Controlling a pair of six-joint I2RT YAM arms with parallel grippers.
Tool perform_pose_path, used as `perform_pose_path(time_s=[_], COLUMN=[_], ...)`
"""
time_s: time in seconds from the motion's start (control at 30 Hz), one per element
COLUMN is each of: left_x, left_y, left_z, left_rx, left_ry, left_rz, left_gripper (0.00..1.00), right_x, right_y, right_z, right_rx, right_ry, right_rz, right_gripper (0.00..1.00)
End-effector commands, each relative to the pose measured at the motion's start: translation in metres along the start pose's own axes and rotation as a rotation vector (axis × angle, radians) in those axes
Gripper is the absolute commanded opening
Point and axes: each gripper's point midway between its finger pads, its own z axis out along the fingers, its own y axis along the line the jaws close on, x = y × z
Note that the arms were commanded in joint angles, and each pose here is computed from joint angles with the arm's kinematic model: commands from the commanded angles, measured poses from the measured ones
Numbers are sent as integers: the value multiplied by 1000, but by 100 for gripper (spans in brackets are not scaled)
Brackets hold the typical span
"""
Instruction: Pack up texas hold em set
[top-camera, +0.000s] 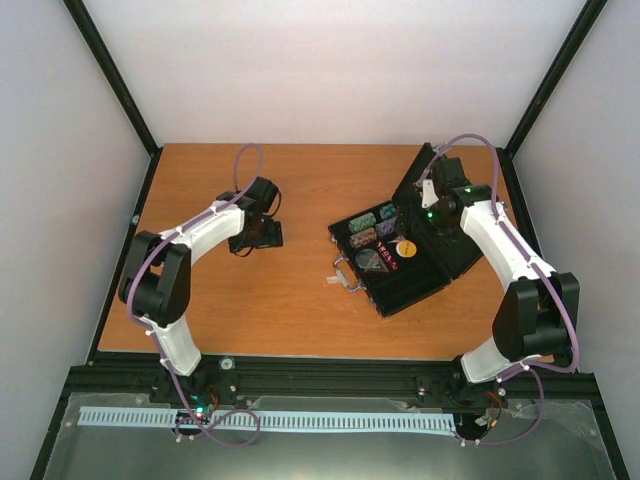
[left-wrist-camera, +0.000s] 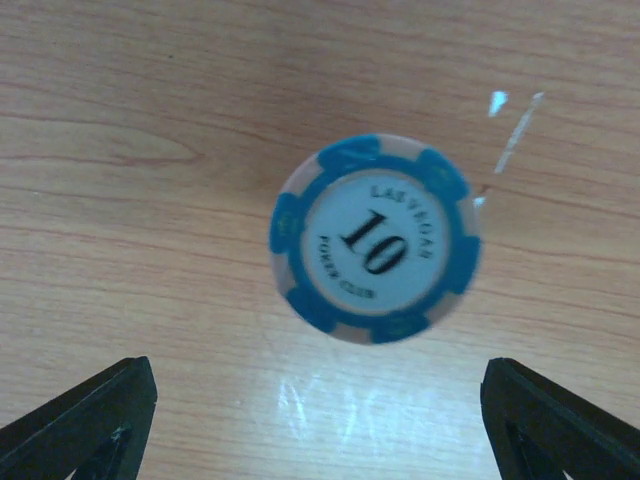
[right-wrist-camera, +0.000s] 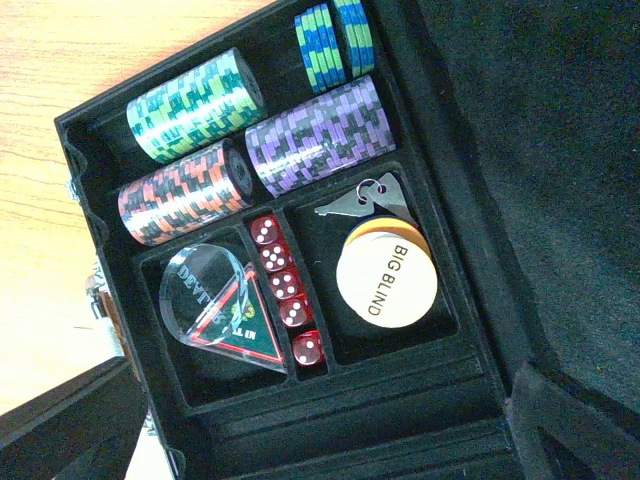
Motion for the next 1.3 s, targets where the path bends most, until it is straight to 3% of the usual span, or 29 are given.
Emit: perform_pose_path(time_s=[0.0,0.27,0.33,0.53,0.63,0.67,0.87,1.07,1.27], left_x=[-16,-39,-40,-36,-32,-30,-18,10,40], left_y=[7,-11,-17,-25,-26,-27,-45,-116,-172], left_z=[6,25,31,40,43,42,4,-90,-142], left_rx=[-66,-39,-21,17,27,36,206,778,1009], left_ry=[-78,-123,-112,-90,-68,-59,-41,-2,-21], left_rz=[52,102,120,136,152,158,132,-67,60], left_gripper=[91,90,83,49,8,2,1,1,1], right_x=[2,5,4,5,6,6,0,-7,-11], right_y=[0,-1,-2,-5,-5,-6,-6,-9,-22], right_z=[-3,-2,-2,-1,1,2,-5,-17,-23], right_rx=[-11,-4,-1,14,14,16,30,56,132], right_ry=[0,8,11,14,21,21,-7,-44,-90], right_rz=[-10,-12,-11,-13,-12,-12,-15,-10,30], right_gripper=[100,100,100,100,100,100,100,100,100])
